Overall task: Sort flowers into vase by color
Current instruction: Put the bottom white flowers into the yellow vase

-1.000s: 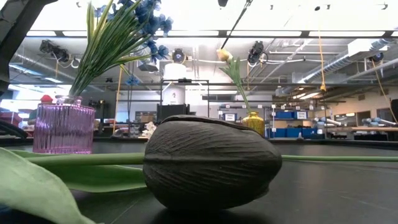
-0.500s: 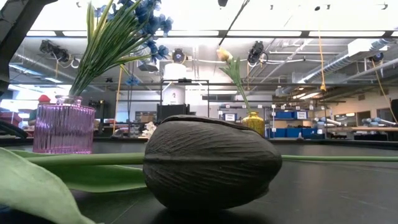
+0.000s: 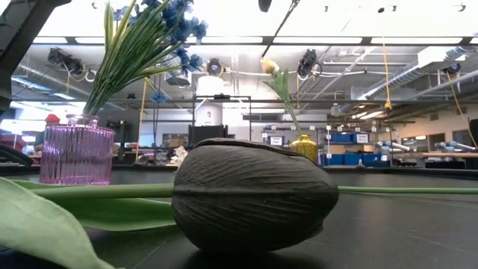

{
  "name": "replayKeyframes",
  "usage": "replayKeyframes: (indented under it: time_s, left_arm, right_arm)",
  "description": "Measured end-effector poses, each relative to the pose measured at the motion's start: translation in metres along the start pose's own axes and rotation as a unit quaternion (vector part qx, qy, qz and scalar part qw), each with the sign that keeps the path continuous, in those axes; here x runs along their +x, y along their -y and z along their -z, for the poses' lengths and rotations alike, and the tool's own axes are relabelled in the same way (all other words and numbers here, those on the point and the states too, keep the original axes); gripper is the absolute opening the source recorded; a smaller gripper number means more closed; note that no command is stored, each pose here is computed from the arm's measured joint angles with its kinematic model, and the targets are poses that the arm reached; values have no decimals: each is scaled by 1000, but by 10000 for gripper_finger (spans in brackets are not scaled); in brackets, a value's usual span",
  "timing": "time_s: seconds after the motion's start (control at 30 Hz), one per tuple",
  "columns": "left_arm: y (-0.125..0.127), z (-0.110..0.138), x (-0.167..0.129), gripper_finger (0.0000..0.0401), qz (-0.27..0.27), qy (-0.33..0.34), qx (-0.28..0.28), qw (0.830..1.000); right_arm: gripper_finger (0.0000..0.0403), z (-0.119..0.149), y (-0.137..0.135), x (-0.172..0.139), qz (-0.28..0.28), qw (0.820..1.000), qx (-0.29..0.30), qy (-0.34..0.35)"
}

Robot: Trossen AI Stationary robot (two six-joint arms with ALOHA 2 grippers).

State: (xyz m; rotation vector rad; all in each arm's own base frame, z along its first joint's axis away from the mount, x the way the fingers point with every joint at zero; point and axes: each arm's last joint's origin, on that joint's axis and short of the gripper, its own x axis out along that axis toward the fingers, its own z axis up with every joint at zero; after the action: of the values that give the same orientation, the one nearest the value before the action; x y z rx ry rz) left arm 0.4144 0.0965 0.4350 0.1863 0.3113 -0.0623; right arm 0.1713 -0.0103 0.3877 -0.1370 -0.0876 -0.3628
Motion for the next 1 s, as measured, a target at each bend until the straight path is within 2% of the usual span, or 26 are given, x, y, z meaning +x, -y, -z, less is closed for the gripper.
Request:
replayKeyframes:
  time_s: [0.2,0.4,0.5,0.6,0.77,1.0]
  left_arm:
    - [-7,-1,-2,16,-12,14,-6,1000]
    - [-12,0,-3,16,-18,12,-11,1000]
    - [-14,1,-4,16,-19,12,-12,1000]
    - [-14,0,-4,16,-19,13,-12,1000]
    - [-12,-2,-3,16,-15,23,-11,1000]
    - [-12,-6,-4,16,9,51,-16,999]
  right_arm:
    - [148,3,3,-8,7,1000,4,-27]
    - [149,14,11,-18,100,989,-27,-101]
    - [148,21,12,-22,122,983,-29,-133]
    - [149,23,11,-21,115,983,-11,-140]
    - [148,21,5,-12,63,991,16,-119]
    - [148,14,-1,3,29,997,11,-68]
